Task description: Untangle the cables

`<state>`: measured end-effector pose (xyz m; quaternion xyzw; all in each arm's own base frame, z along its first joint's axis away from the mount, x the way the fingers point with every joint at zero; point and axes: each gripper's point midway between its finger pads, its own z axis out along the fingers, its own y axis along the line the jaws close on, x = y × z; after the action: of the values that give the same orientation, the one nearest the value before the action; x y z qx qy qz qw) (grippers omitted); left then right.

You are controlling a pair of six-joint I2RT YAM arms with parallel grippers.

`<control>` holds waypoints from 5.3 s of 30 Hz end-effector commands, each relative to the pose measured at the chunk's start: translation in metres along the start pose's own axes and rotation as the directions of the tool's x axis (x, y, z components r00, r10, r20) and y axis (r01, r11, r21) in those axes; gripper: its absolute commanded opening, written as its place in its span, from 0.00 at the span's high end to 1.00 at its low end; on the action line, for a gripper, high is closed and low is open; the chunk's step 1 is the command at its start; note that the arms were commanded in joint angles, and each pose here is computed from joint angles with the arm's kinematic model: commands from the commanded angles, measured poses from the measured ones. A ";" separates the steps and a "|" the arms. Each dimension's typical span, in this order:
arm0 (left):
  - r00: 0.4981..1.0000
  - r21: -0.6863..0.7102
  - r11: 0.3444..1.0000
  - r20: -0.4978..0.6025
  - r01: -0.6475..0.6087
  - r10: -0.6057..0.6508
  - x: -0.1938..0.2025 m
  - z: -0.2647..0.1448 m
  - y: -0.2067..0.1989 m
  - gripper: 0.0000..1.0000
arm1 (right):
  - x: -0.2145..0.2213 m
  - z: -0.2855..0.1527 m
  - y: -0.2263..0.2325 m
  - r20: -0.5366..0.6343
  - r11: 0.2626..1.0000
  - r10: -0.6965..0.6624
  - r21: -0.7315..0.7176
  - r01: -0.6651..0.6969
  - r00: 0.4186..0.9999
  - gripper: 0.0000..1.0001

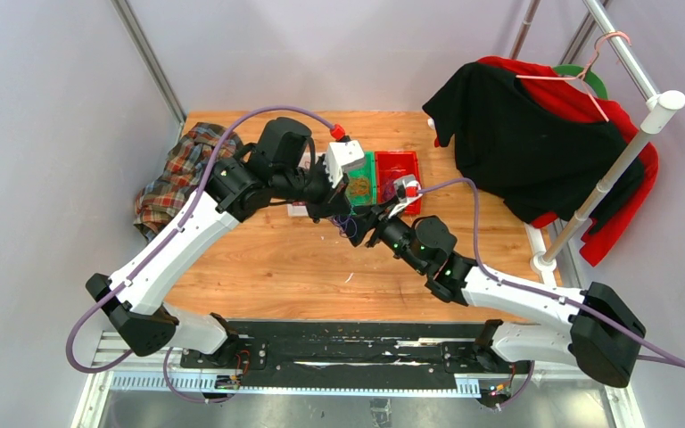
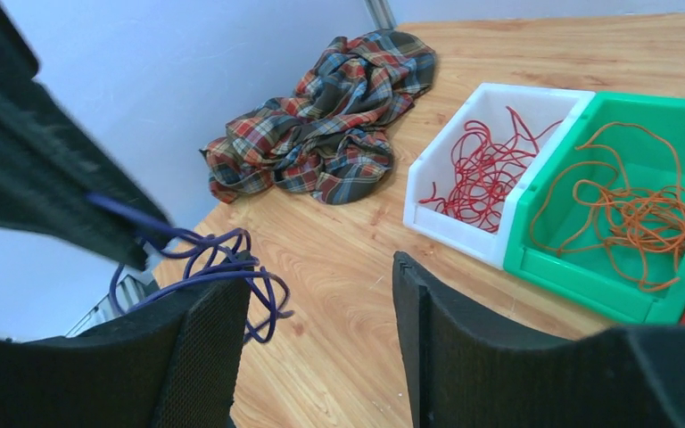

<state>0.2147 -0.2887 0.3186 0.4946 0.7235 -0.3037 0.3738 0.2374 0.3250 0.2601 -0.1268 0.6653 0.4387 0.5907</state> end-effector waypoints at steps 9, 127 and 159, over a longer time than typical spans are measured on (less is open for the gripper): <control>0.993 0.130 0.991 0.119 -0.035 0.020 -0.039 -0.034 -0.037 1.00 | 0.010 -0.007 -0.036 0.029 0.985 -0.019 0.172 0.013 0.999 0.66; 0.893 -0.724 0.539 0.256 0.430 -0.369 0.247 -0.100 0.261 0.02 | -0.038 -0.251 -0.317 -0.311 -0.058 -0.225 0.950 0.306 0.923 0.23; 0.901 -0.836 0.365 0.434 0.410 -0.017 0.284 -0.077 0.246 0.02 | 0.010 -0.210 -0.370 -0.338 0.269 -0.315 0.864 0.425 0.887 0.22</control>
<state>0.3280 -0.0258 0.0583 0.0631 0.7793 -0.0418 0.6221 0.3319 -0.0310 0.0538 0.0273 0.7922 -0.1746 0.5841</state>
